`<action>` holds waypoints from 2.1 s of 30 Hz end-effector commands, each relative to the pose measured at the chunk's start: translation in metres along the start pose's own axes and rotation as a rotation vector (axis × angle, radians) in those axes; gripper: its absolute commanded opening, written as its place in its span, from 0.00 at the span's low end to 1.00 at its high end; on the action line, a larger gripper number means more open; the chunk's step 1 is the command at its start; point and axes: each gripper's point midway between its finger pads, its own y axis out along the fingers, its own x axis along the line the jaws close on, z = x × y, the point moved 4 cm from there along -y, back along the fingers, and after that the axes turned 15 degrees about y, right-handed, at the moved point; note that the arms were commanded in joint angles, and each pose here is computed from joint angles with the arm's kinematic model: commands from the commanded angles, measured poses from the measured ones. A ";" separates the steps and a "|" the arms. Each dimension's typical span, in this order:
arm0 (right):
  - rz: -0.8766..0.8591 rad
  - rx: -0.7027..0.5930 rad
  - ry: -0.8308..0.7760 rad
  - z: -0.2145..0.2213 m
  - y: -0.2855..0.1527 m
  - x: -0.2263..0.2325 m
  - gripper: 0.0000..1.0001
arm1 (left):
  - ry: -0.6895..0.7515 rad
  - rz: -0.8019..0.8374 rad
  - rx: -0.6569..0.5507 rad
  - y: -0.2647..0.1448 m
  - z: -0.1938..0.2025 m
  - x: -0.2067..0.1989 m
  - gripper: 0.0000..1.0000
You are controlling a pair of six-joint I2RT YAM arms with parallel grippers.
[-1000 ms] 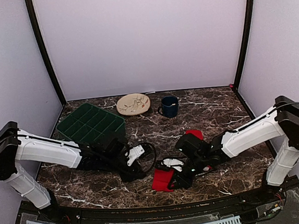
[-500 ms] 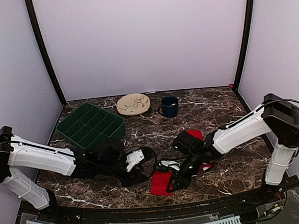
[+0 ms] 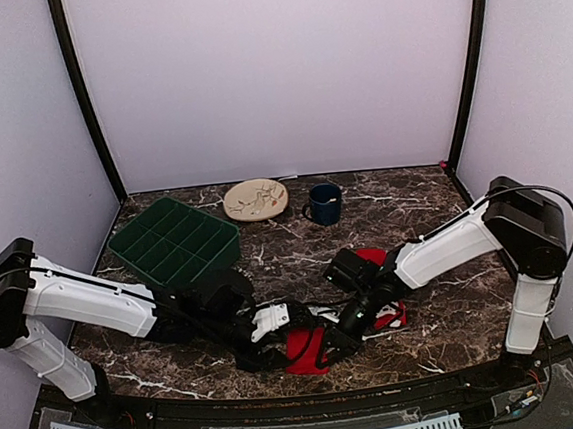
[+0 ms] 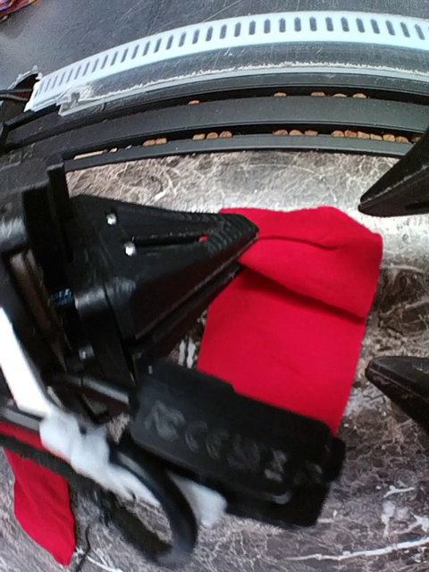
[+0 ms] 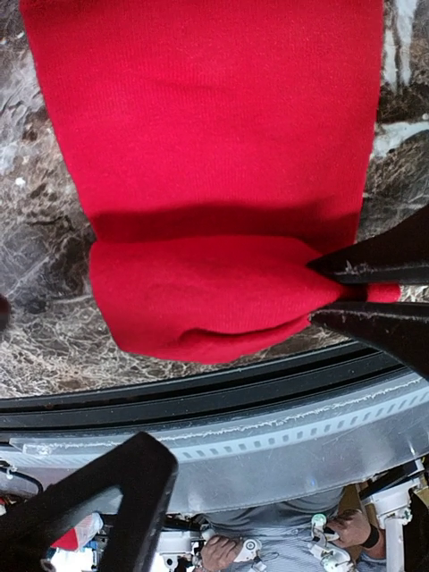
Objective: Roll the socks
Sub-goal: Roll the sock at the center of the board.
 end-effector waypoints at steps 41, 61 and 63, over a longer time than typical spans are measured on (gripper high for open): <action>-0.085 0.083 0.018 -0.014 0.009 -0.002 0.00 | 0.205 0.106 0.220 0.035 0.010 -0.020 0.34; -0.102 0.044 0.059 -0.017 0.002 -0.010 0.21 | 0.104 0.158 0.236 0.035 0.015 -0.021 0.09; -0.117 0.028 0.074 -0.017 -0.002 -0.012 0.23 | 0.088 0.165 0.239 0.035 0.017 -0.020 0.08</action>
